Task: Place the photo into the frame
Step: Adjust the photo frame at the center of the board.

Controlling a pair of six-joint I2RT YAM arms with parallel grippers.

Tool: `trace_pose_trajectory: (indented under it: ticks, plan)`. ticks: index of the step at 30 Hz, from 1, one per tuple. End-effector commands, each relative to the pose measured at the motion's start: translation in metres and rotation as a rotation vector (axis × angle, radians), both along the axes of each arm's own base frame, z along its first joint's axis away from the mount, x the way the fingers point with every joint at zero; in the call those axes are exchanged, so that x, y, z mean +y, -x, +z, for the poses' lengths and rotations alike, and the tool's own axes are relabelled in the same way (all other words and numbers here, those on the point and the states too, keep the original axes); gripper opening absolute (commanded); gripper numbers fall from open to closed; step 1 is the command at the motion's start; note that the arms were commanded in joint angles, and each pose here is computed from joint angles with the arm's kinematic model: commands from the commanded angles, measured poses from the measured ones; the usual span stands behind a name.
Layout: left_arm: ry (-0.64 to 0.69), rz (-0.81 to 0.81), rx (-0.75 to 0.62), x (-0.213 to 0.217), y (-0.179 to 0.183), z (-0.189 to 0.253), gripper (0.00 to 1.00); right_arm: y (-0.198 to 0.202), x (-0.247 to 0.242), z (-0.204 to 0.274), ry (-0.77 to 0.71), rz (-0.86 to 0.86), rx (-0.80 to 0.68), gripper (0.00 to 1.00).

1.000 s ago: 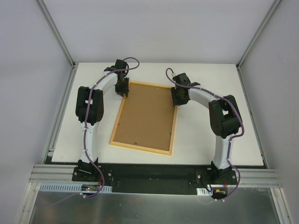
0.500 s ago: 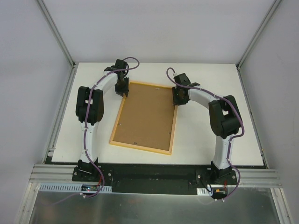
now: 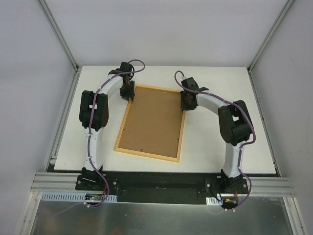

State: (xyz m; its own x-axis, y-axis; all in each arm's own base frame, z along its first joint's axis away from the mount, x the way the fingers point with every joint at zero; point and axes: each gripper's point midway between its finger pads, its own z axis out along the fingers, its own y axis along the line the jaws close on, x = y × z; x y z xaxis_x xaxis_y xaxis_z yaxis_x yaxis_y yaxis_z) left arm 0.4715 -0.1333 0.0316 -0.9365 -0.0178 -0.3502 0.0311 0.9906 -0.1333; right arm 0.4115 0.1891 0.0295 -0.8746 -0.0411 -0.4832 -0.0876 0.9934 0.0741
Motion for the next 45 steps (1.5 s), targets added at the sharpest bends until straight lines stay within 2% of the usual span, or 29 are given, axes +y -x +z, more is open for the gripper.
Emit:
trace_pose_trajectory:
  ticks: [1,5,7,8,13,17,20,25,31,38,45]
  plan:
    - [0.028,0.053,0.053,0.005,0.005,-0.008,0.11,0.014,0.010,0.001,-0.030,0.024,0.022,0.35]
    - [0.056,0.073,0.017,0.005,0.000,0.013,0.33,0.013,0.014,0.012,-0.063,0.024,0.008,0.36]
    - [0.072,0.112,0.004,0.008,-0.001,0.024,0.47,0.012,0.014,0.015,-0.071,0.018,0.008,0.35]
    - [0.087,0.147,0.001,0.011,0.000,0.031,0.50,0.013,0.014,0.017,-0.073,0.015,0.011,0.35]
    - [0.075,0.362,0.011,0.040,0.025,0.051,0.60,0.016,0.009,0.020,-0.085,-0.003,0.008,0.37]
    - [0.107,0.520,0.075,0.044,0.075,0.050,0.65,0.014,0.008,0.027,-0.117,-0.015,-0.007,0.44]
    - [0.093,0.672,0.109,0.055,0.115,0.045,0.66,0.014,0.008,0.028,-0.128,-0.017,-0.007,0.45]
    - [0.183,0.902,0.186,0.053,0.188,0.041,0.64,0.014,0.009,0.032,-0.142,-0.020,-0.024,0.45]
    - [0.295,1.024,0.226,0.047,0.251,0.038,0.56,0.015,0.005,0.047,-0.150,-0.021,-0.058,0.45]
    - [0.353,1.043,0.267,0.033,0.286,0.029,0.53,0.014,0.007,0.060,-0.170,-0.025,-0.081,0.46]
    - [0.321,1.040,0.301,0.018,0.310,0.016,0.53,0.021,0.002,0.057,-0.162,-0.032,-0.074,0.46]
